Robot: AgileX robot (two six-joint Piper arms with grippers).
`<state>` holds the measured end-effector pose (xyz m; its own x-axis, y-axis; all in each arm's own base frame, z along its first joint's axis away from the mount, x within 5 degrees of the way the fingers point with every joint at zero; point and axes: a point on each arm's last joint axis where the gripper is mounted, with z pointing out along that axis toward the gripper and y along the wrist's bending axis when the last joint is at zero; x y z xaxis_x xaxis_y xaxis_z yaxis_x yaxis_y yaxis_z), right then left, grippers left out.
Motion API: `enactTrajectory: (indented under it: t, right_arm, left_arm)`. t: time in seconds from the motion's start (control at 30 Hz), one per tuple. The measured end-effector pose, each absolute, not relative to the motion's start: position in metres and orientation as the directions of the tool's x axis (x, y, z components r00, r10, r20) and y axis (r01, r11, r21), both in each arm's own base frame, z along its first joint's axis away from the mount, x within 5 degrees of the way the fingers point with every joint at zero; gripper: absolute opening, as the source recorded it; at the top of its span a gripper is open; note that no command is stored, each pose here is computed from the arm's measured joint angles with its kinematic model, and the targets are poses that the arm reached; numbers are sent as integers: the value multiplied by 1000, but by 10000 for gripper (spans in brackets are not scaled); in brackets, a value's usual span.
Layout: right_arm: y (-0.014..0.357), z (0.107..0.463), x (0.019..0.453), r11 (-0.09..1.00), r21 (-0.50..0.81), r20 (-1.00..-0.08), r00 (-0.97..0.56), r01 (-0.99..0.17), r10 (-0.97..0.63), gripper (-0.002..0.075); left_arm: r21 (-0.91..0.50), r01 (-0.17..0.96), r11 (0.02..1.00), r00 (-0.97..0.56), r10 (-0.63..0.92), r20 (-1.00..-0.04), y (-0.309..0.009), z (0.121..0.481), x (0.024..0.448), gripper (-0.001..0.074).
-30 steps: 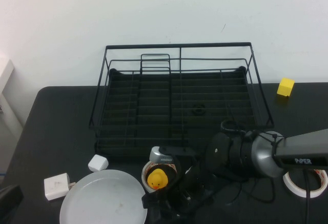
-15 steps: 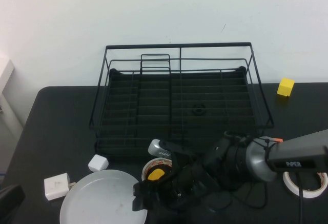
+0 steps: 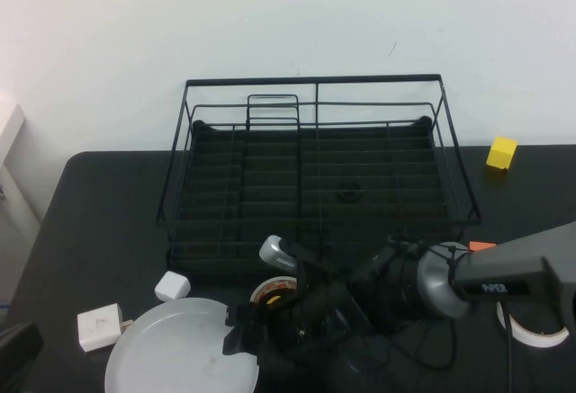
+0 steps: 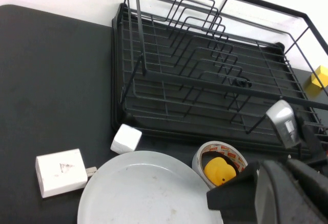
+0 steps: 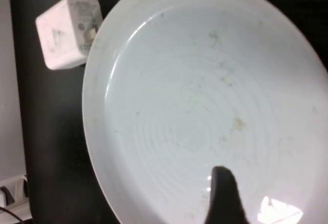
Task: Place plate on rack
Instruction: Pick up the plate from the table
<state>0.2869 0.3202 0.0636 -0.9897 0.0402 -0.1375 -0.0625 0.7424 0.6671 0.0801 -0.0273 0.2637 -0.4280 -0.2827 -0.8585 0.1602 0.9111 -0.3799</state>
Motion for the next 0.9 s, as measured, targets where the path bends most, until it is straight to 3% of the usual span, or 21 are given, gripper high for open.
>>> enactTrajectory:
  t: [0.37,0.53,0.8,0.9]
  right_arm:
    - [323,56,286,711,700,-26,-991,75,131,421]
    - [322,55,286,713,694,-18,-988,97,152,418]
    - [322,55,285,711,697,-10,-990,94,141,310]
    - [321,56,283,718,695,-22,-997,39,76,297]
  left_arm:
    - [-381,160,910,-428,-284,-858,-27,264,80,-1]
    - [-381,160,910,-428,-284,-858,-27,264,80,-1]
    - [-384,160,909,-427,-287,-857,-27,264,80,-1]
    - [-384,160,909,-427,-287,-857,-27,264,80,-1]
